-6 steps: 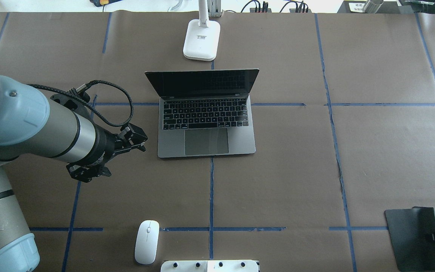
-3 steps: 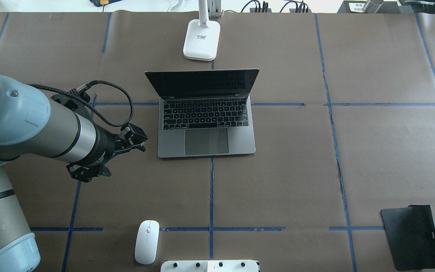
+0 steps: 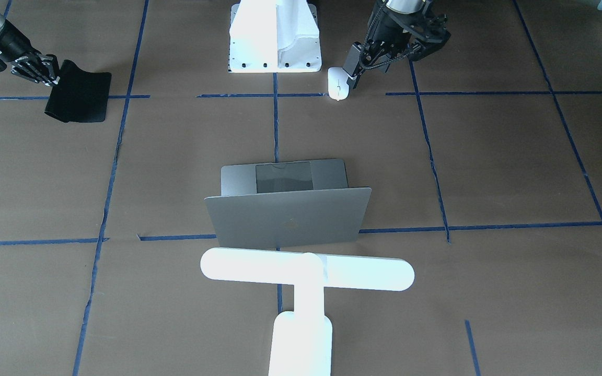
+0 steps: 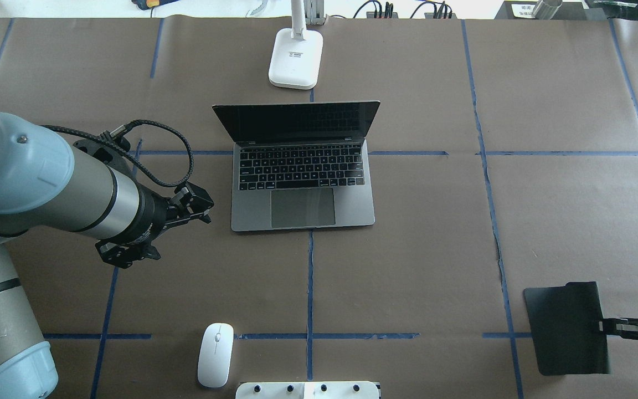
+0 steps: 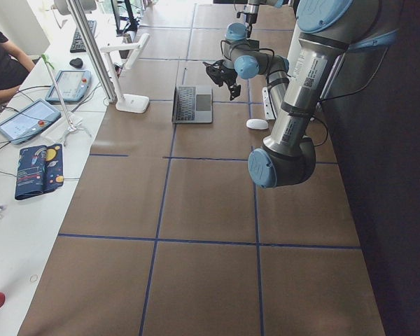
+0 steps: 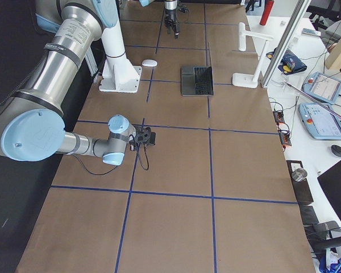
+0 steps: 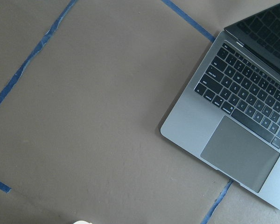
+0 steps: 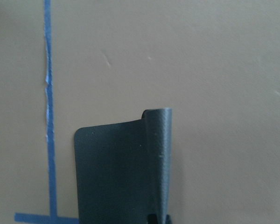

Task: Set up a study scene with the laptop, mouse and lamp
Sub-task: 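Drag the mouse pad with the right gripper beside the laptop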

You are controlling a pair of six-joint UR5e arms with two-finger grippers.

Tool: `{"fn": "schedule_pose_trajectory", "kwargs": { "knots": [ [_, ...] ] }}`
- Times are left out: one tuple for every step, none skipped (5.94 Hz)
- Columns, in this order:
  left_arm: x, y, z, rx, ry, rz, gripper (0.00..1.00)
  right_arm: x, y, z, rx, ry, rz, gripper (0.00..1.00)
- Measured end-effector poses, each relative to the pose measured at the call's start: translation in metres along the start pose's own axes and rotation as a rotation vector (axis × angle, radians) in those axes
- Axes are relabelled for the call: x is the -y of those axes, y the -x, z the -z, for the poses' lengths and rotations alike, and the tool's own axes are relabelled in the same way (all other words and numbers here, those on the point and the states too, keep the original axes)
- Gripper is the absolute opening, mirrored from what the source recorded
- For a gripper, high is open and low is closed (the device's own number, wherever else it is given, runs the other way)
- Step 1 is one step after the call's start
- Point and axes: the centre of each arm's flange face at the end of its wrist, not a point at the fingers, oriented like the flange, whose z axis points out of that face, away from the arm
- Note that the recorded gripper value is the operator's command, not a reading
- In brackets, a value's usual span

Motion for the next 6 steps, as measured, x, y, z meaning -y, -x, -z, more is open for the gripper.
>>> {"fn": "schedule_pose_trajectory", "kwargs": {
  "knots": [
    [0.001, 0.001, -0.001, 0.004, -0.001, 0.001, 1.0, 0.015, 0.024, -0.015, 0.022, -0.033, 0.004, 0.0],
    [0.001, 0.002, -0.002, 0.006, -0.002, 0.002, 1.0, 0.03, 0.052, -0.031, 0.049, -0.055, 0.01, 0.0],
    [0.002, 0.002, -0.003, 0.007, -0.002, 0.003, 1.0, 0.048, 0.087, -0.048, 0.079, -0.067, 0.007, 0.0],
    [0.002, 0.002, -0.003, 0.008, -0.002, 0.003, 1.0, 0.074, 0.131, -0.064, 0.092, -0.069, -0.003, 0.0],
    [0.002, 0.002, -0.003, 0.007, -0.002, 0.003, 1.0, 0.104, 0.176, -0.077, 0.079, -0.072, 0.008, 0.0],
    [0.002, 0.002, -0.003, 0.007, -0.002, 0.002, 1.0, 0.133, 0.223, -0.088, 0.037, -0.081, 0.067, 0.0]
  ]
}}
